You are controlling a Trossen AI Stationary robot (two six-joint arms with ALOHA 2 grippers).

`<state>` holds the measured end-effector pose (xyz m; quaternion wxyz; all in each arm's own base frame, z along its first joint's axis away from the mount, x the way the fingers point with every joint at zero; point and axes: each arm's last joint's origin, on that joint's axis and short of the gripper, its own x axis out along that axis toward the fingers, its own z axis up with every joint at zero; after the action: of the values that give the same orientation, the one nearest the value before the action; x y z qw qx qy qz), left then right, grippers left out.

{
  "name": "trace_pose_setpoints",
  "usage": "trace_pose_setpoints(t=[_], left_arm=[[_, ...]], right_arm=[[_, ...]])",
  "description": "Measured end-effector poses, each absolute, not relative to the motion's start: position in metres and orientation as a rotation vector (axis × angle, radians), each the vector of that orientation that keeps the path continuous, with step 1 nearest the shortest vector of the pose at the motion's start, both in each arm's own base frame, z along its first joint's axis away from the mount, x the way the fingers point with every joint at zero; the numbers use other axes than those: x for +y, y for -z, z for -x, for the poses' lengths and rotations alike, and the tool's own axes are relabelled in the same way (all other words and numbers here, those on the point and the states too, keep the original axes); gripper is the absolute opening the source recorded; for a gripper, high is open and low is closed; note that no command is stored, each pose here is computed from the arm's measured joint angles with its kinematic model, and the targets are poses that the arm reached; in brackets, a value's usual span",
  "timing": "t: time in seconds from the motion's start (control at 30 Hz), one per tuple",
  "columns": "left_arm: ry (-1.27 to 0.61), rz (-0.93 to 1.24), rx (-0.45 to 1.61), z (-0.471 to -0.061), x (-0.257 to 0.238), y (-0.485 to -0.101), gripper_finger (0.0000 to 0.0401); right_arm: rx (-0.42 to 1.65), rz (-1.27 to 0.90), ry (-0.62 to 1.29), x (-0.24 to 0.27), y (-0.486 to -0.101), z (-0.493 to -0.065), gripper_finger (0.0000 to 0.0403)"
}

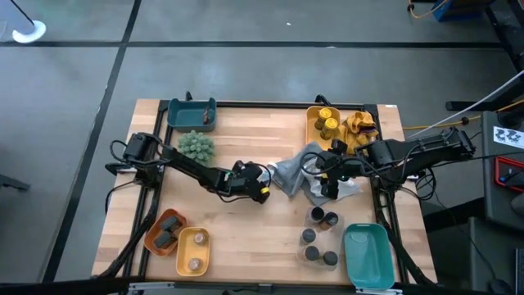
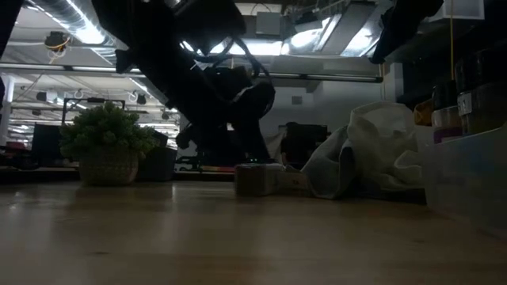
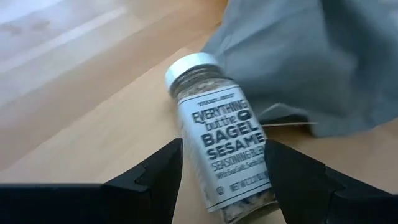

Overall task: Sort spices by type
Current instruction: Put the white seasoning bottle into the green bin

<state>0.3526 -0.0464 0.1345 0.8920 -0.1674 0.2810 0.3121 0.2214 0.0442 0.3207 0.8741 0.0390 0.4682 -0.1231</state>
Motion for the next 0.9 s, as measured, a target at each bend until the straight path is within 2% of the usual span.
trace_pose_setpoints(t=[0.6, 0.9], left_arm=[[-0.622, 0.349, 0.559, -0.358, -0.052, -0.127, 0.021], [-0.603, 0.322, 0.587, -0.356, -0.053, -0.128, 0.021]], right_arm=[[0.96, -0.088, 0.254, 0.045, -0.32, -0.223, 0.026], [0.918, -0.07, 0.235, 0.046, -0.291, -0.231, 0.026]])
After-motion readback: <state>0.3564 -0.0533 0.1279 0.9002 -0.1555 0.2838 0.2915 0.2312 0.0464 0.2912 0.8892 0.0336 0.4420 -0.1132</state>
